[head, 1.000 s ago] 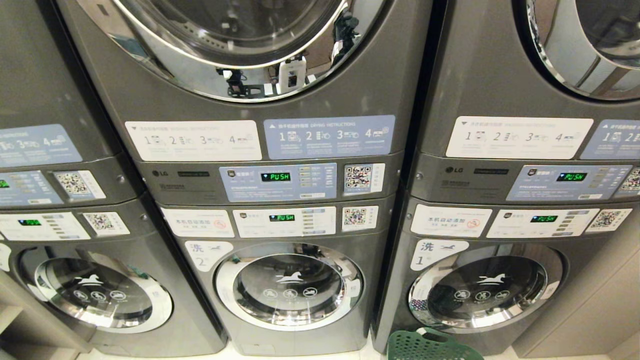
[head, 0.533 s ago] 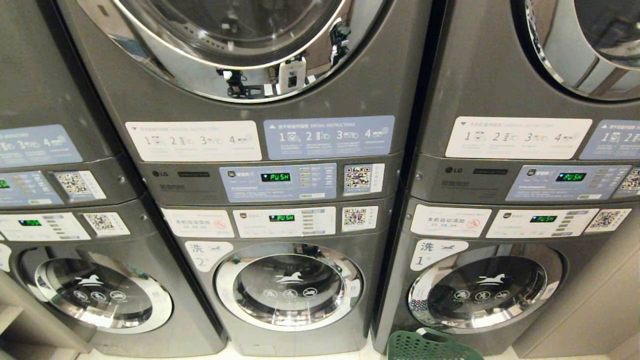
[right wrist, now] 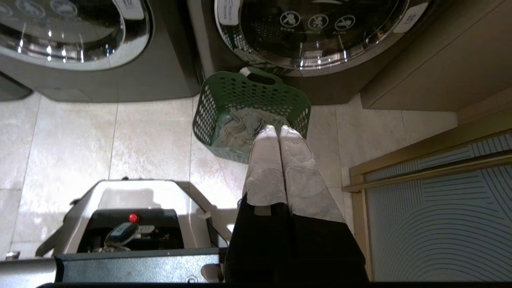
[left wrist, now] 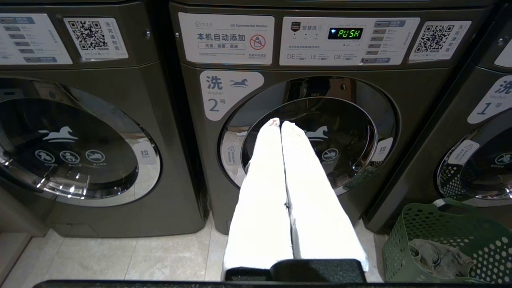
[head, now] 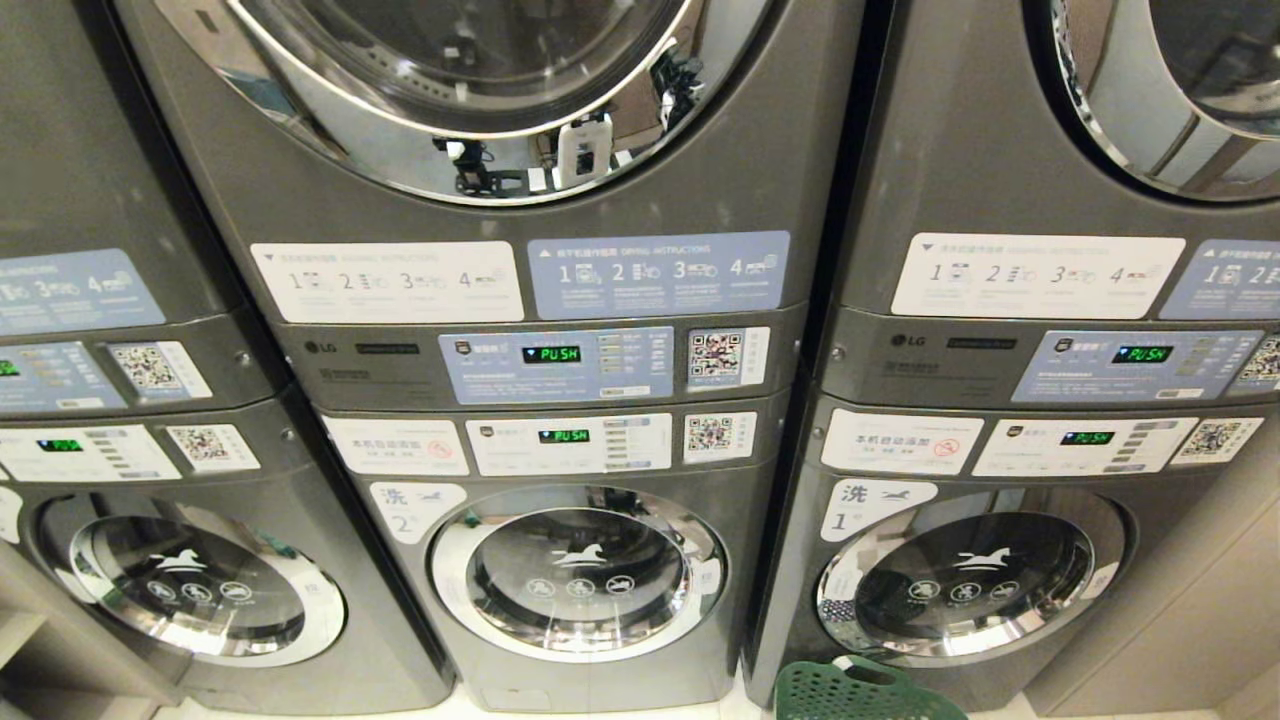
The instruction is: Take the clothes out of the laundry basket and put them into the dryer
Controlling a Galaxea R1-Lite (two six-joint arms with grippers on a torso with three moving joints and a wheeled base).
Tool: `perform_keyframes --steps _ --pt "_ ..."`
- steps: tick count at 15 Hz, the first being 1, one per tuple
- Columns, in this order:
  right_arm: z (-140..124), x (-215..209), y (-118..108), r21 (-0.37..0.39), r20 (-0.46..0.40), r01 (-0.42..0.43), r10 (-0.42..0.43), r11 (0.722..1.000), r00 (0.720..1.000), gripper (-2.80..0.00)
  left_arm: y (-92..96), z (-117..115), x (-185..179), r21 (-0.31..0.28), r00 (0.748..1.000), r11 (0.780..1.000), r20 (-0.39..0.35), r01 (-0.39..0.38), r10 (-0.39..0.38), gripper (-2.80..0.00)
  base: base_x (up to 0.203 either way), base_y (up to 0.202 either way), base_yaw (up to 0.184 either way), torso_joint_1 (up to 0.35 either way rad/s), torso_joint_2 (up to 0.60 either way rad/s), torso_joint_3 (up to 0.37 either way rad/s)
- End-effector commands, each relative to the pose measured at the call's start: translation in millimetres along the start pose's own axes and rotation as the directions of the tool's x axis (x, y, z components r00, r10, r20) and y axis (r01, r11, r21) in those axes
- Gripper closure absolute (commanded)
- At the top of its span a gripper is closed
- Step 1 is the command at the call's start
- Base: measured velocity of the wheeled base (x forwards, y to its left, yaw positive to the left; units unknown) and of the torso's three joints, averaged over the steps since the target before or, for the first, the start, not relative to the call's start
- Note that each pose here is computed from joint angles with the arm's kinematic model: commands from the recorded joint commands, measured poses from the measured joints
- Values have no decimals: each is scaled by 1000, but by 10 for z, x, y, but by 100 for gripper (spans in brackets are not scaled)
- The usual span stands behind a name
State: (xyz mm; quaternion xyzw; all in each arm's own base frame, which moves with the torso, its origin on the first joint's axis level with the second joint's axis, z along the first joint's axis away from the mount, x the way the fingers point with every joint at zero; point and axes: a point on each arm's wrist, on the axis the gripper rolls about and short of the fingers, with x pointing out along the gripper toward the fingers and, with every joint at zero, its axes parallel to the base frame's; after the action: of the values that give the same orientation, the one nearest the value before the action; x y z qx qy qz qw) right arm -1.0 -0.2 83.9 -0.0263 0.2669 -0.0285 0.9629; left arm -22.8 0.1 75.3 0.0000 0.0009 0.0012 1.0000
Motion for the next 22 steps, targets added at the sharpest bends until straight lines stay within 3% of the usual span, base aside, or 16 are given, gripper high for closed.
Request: perform_keyframes --steps 1,3,4,8,11,15,18,22 --pt "-39 -21 4 10 88 9 -10 1000 996 0 0 -3 2 0 1000 1000 -2 -1 1 0 0 0 0 0 0 0" --pt "-35 -11 8 -16 235 2 2 1000 972 0 0 -4 2 0 1000 1000 -3 1 -1 0 0 0 0 0 0 0" --pt "-42 2 13 -71 242 -7 24 997 970 0 0 -1 1 0 1000 1000 -1 1 -1 0 0 0 0 0 0 0" --pt "-55 21 18 -74 263 -23 42 997 964 0 0 -4 2 0 1000 1000 -3 1 -1 0 0 0 0 0 0 0" --pt "-68 0 16 -135 288 -105 140 985 947 0 0 -4 2 2 1000 1000 -3 1 -1 0 0 0 0 0 0 0" --pt "-101 -41 12 -118 352 -81 118 990 929 0 0 -4 2 0 1000 1000 -3 1 -1 0 0 0 0 0 0 0" --pt "-188 -137 8 -101 503 -48 93 994 859 0 0 0 0 3 1000 1000 0 1 -1 0 0 0 0 0 0 0" --pt "-196 -134 8 -83 505 -46 81 996 859 0 0 1 1 3 1000 1000 0 1 -1 0 0 0 0 0 0 0"
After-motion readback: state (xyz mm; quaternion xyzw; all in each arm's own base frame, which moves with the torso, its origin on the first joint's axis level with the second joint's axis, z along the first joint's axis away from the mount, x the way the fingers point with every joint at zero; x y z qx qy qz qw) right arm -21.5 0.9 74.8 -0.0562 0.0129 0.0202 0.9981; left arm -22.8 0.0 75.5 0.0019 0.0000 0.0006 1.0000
